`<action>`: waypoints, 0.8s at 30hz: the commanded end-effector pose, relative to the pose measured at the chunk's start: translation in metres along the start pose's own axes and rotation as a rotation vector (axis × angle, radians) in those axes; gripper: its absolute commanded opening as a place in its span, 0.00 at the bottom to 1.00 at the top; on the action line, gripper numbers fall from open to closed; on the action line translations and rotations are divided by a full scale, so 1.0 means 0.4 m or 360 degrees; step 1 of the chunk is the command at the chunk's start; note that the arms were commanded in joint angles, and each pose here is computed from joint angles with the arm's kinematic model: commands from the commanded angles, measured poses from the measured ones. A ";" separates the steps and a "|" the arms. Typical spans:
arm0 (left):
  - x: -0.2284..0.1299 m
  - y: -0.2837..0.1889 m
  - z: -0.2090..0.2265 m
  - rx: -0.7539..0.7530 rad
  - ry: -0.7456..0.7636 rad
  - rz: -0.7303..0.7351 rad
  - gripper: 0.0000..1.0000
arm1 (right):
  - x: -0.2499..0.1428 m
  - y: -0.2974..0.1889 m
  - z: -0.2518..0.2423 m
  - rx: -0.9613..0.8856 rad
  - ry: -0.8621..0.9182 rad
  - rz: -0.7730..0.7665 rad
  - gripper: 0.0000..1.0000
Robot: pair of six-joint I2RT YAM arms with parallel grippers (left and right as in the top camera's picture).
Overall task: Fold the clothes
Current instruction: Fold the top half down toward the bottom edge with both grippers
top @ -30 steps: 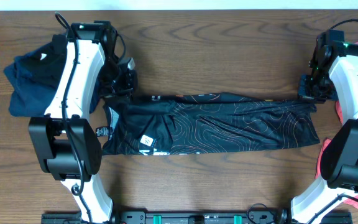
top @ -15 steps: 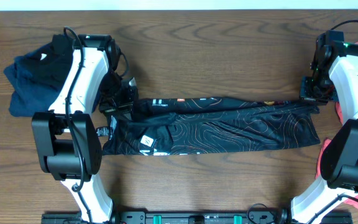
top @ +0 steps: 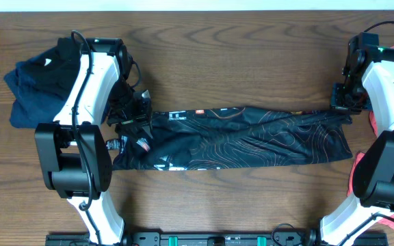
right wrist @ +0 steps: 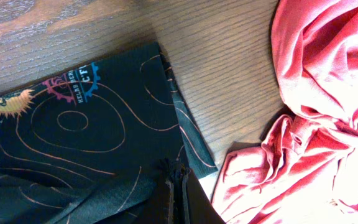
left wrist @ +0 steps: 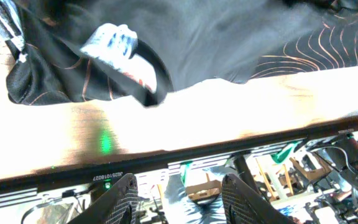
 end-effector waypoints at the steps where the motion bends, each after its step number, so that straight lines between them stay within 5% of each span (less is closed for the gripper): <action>1: -0.010 -0.001 -0.002 -0.0002 0.0014 0.0012 0.46 | -0.001 -0.015 -0.018 -0.0037 0.0031 -0.0026 0.01; 24: 0.024 -0.001 -0.009 -0.0021 0.0045 -0.0081 0.46 | -0.048 -0.013 -0.046 -0.0100 0.0018 0.0102 0.08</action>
Point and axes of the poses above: each gripper's point midway between its finger pads, its own y axis out along the fingers, its own z axis along the line the jaws close on, x = y × z, the point moved 1 cm from there along -y, back along the fingers, and after that the axes turned 5 degrees about -y, right-handed, at the moved point
